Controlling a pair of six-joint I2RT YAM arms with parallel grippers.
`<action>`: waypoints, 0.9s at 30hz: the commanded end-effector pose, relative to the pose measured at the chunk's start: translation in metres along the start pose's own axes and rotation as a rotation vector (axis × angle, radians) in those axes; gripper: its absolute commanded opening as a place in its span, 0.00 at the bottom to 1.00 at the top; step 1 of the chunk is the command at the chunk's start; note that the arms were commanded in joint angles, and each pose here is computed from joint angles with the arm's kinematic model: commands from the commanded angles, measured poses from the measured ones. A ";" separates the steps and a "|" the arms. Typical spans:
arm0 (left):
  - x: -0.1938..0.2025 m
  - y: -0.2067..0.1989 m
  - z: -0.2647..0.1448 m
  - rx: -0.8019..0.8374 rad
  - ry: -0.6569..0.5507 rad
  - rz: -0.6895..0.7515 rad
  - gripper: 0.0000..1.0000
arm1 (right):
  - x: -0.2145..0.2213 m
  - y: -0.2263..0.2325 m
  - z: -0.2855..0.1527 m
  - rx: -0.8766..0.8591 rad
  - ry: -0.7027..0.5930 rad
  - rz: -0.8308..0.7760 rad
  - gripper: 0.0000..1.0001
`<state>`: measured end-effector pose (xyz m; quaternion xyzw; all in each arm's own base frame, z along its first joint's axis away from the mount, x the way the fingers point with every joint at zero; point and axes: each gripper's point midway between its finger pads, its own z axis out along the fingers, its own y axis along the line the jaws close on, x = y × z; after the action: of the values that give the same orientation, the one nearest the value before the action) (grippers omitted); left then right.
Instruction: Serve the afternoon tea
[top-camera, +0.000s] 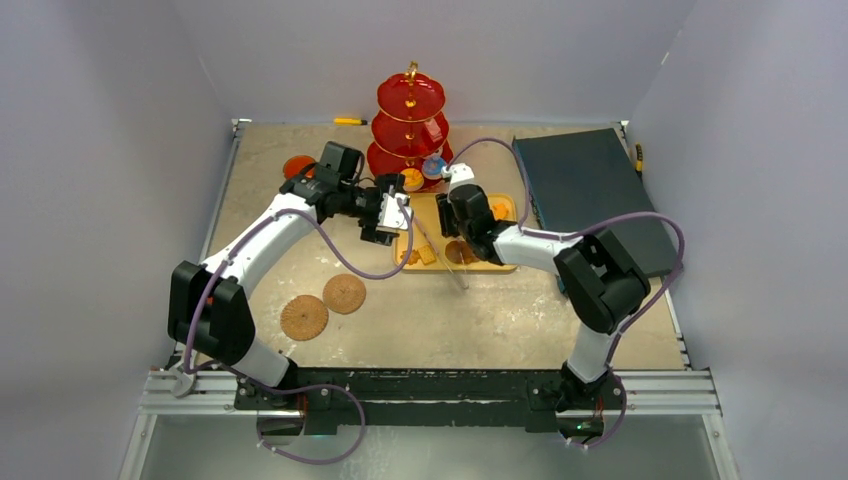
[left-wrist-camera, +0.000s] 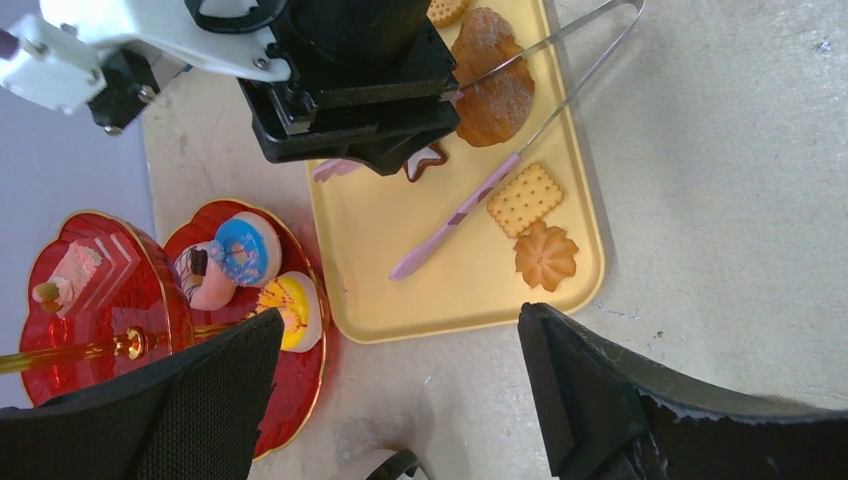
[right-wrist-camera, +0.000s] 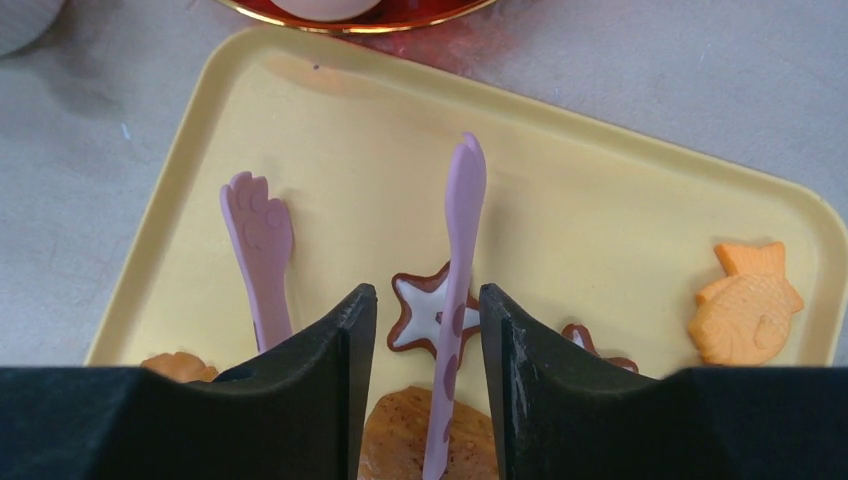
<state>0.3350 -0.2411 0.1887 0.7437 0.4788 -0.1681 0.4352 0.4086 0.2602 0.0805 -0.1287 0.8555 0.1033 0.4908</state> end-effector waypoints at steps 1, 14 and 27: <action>-0.015 0.003 -0.008 -0.015 -0.033 0.060 0.88 | -0.006 0.000 0.005 0.036 -0.009 -0.028 0.45; -0.008 -0.012 -0.003 0.041 -0.031 0.176 0.90 | -0.034 -0.006 -0.008 0.094 -0.086 -0.081 0.00; -0.010 -0.029 0.000 0.155 0.028 0.424 0.68 | -0.105 0.058 -0.074 -0.081 -0.123 -0.228 0.00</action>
<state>0.3062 -0.2433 0.1663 0.8390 0.3548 -0.1332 0.3904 0.3969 0.2960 0.1874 -0.1955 0.8037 0.0872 0.5552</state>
